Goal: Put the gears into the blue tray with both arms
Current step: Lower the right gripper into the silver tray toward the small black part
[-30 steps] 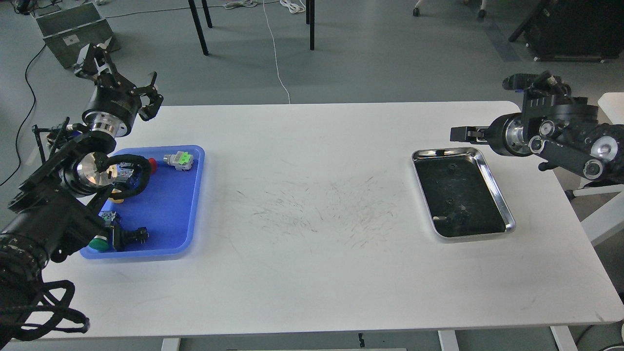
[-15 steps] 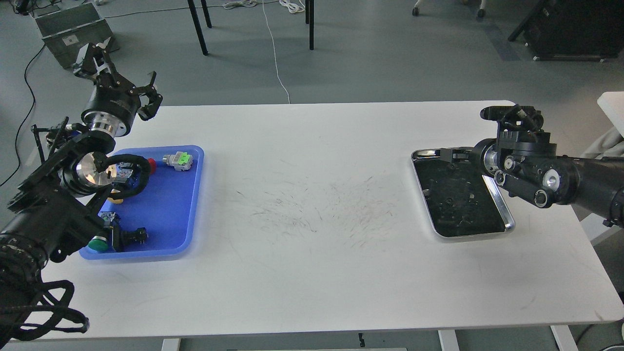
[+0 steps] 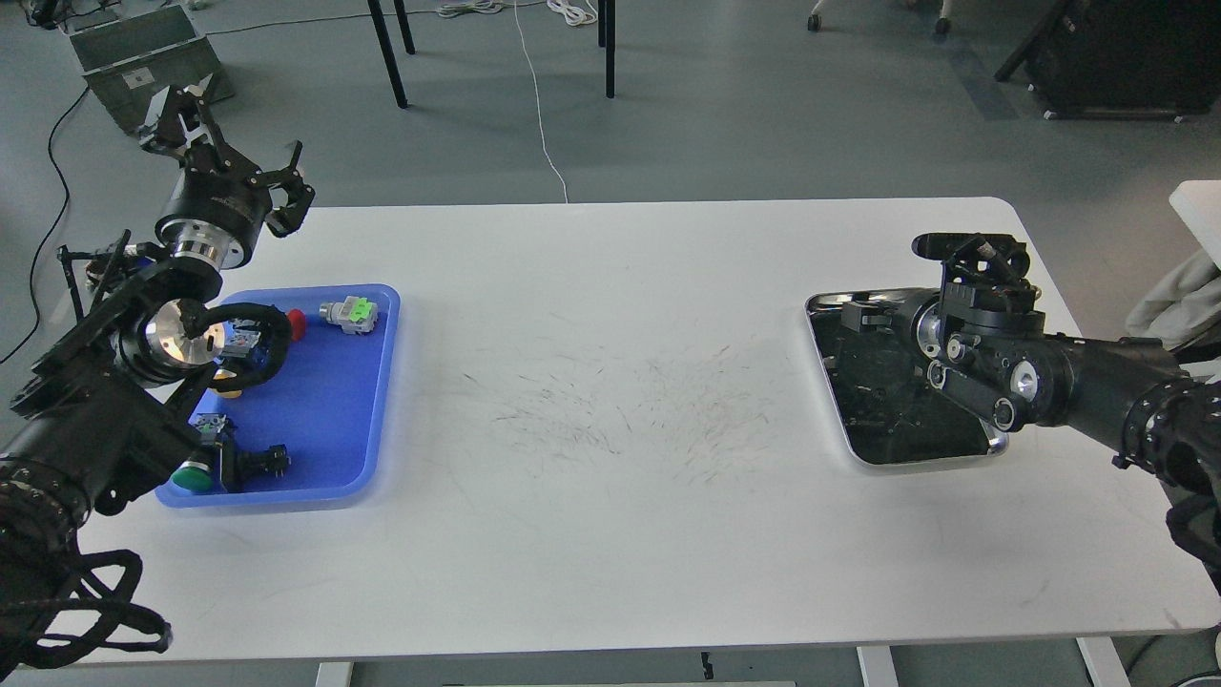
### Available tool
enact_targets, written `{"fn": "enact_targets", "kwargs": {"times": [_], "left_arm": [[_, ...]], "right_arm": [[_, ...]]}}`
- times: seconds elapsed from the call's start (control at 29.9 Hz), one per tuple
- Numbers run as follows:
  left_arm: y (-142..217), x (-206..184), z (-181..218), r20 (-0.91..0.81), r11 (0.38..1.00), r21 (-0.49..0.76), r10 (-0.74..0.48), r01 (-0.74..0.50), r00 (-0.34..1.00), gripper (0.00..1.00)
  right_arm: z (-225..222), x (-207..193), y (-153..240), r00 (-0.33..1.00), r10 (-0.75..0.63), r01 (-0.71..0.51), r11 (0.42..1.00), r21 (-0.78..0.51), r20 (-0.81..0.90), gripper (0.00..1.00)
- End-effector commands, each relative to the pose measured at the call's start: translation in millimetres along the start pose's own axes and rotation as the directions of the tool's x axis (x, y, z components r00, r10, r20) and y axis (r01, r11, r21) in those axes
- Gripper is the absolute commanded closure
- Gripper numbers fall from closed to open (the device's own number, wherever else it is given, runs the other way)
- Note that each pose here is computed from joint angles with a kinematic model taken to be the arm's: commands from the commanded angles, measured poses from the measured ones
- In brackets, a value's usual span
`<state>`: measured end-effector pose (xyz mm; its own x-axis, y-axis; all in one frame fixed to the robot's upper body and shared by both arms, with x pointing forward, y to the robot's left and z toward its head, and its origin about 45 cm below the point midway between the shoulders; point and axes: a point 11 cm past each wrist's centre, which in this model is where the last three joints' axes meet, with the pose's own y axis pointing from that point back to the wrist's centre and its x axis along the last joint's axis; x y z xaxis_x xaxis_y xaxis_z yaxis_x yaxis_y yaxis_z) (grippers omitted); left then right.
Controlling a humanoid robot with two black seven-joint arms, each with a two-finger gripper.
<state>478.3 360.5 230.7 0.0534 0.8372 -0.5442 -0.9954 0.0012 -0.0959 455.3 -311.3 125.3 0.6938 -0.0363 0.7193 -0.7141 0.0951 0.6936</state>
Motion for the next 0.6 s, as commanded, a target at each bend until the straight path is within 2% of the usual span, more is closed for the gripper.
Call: {"fn": "enact_targets", "kwargs": {"times": [0.0,0.23,0.47,0.57], "left_arm": [[0,0,0,0.000,1.000,0.001,0.000,0.000,1.000,0.02],[0,0,0,0.000,1.000,0.001,0.000,0.000,1.000,0.02],[0,3,4,0.007,1.000,-0.004,0.004,-0.004,1.000,0.02],[1,4,4,0.008,1.000,-0.004,0.006,-0.006,1.000,0.02]], "right_arm": [[-8,-5,-2,1.000,-0.007,0.007,1.000,0.010,-0.007,0.06],[-7,-10,-6,1.000,-0.004,0.004,1.000,-0.011,-0.004,0.08],[0,-10,-6,0.999,0.003,-0.005,0.999,-0.034,-0.039,0.15],[-2,-13,-9,0.999,0.025,-0.026,0.999,-0.039,-0.042,0.15]]}}
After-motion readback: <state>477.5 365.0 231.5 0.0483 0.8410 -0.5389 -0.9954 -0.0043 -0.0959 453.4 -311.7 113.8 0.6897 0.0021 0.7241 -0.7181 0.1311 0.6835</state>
